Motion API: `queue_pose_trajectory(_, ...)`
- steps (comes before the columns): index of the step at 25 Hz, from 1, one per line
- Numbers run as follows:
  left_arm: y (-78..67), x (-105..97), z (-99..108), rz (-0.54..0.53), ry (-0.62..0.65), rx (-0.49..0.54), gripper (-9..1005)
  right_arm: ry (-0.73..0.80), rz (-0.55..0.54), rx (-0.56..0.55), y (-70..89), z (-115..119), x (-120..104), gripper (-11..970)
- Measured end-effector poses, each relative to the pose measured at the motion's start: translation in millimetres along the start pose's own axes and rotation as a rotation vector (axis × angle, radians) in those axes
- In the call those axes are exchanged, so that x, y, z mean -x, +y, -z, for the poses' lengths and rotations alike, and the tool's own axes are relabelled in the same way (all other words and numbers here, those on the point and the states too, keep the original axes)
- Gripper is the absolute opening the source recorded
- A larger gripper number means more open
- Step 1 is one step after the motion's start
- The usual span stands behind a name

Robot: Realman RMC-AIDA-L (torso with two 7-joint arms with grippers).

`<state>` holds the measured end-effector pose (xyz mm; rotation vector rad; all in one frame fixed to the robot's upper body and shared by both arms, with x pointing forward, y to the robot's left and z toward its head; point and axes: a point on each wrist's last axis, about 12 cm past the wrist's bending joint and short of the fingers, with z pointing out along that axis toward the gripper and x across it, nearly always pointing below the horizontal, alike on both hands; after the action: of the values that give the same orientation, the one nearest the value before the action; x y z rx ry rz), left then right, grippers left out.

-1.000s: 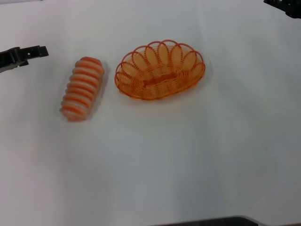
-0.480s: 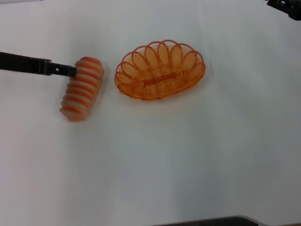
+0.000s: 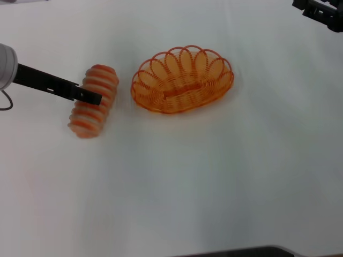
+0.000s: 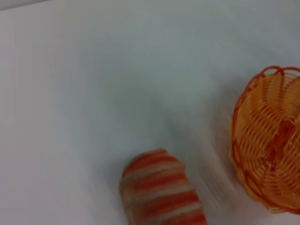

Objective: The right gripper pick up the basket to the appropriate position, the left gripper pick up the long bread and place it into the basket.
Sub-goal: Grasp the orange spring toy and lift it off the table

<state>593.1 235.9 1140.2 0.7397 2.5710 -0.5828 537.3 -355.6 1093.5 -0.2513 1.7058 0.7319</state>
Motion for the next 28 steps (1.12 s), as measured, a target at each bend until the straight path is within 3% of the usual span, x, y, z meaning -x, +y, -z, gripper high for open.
queue_pose_trajectory(8,-5.2,3,-1,-0.025,0.041,0.058,810,0.034,0.093,0.072,11.6,2,-14,944)
queue_pose_trajectory(18,-2.5,2,2,-0.017,0.025,0.061,811,0.28,0.171,0.29,32.2,15,-45,944)
queue_pose_trajectory(28,-14.5,9,-2,-0.055,0.049,0.04,810,0.341,0.255,0.312,35.4,23,-62,944)
